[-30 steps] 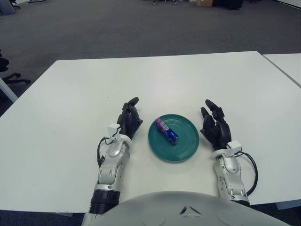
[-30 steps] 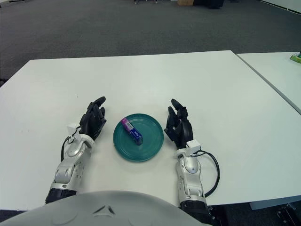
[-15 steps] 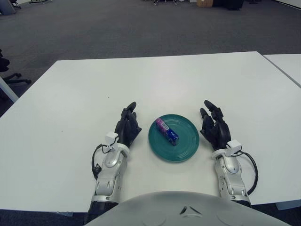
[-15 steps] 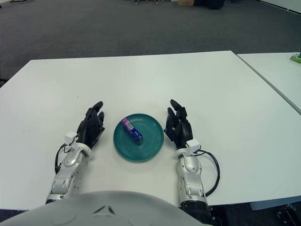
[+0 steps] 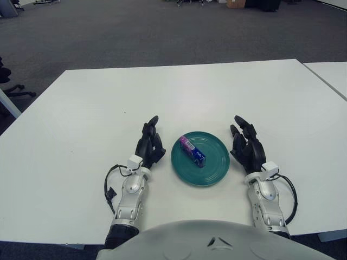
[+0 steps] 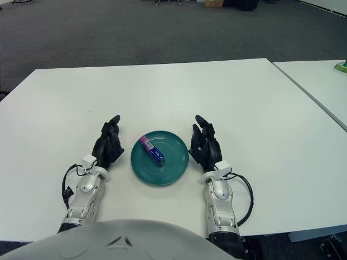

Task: Put the gum into the plate.

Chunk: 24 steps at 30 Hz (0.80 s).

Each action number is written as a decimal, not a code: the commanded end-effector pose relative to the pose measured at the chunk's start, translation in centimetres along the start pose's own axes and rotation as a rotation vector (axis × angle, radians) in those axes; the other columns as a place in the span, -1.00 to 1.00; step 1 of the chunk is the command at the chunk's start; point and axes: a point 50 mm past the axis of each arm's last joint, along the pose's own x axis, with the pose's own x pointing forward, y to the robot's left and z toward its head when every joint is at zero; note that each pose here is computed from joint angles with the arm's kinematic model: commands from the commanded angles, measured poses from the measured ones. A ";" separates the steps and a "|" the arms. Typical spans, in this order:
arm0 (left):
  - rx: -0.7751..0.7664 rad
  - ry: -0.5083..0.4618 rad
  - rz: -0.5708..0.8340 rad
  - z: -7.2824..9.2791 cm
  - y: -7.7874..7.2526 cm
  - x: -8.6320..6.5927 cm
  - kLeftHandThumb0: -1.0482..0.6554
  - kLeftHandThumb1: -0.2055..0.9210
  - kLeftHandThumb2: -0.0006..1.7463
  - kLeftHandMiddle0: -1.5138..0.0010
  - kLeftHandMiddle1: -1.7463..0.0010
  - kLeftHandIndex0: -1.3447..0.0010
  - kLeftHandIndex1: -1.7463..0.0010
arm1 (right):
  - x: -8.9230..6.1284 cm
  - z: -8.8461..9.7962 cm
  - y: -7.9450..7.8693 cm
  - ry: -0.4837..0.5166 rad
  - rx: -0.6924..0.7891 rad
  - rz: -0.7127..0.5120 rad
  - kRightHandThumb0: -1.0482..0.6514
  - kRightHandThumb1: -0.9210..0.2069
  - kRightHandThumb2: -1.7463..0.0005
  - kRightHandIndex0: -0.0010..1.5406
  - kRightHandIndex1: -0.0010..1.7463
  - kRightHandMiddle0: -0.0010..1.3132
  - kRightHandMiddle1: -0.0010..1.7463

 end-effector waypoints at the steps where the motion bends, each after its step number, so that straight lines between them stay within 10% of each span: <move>1: 0.028 0.081 0.018 -1.9 0.0 -1.1 -0.80 1.00 0.13 0.88 0.97 1.00 0.41 | -1.9 -2.6 -0.9 0.162 0.010 -0.037 -0.71 -1.00 0.04 -0.73 -0.99 -1.00 -0.42; 24: -0.043 0.086 0.024 -3.6 -1.7 -1.3 -0.87 1.00 0.12 0.85 0.99 1.00 0.50 | -2.0 -2.8 -1.8 0.180 0.050 -0.075 -0.65 -1.00 0.11 -0.71 -0.99 -1.00 -0.34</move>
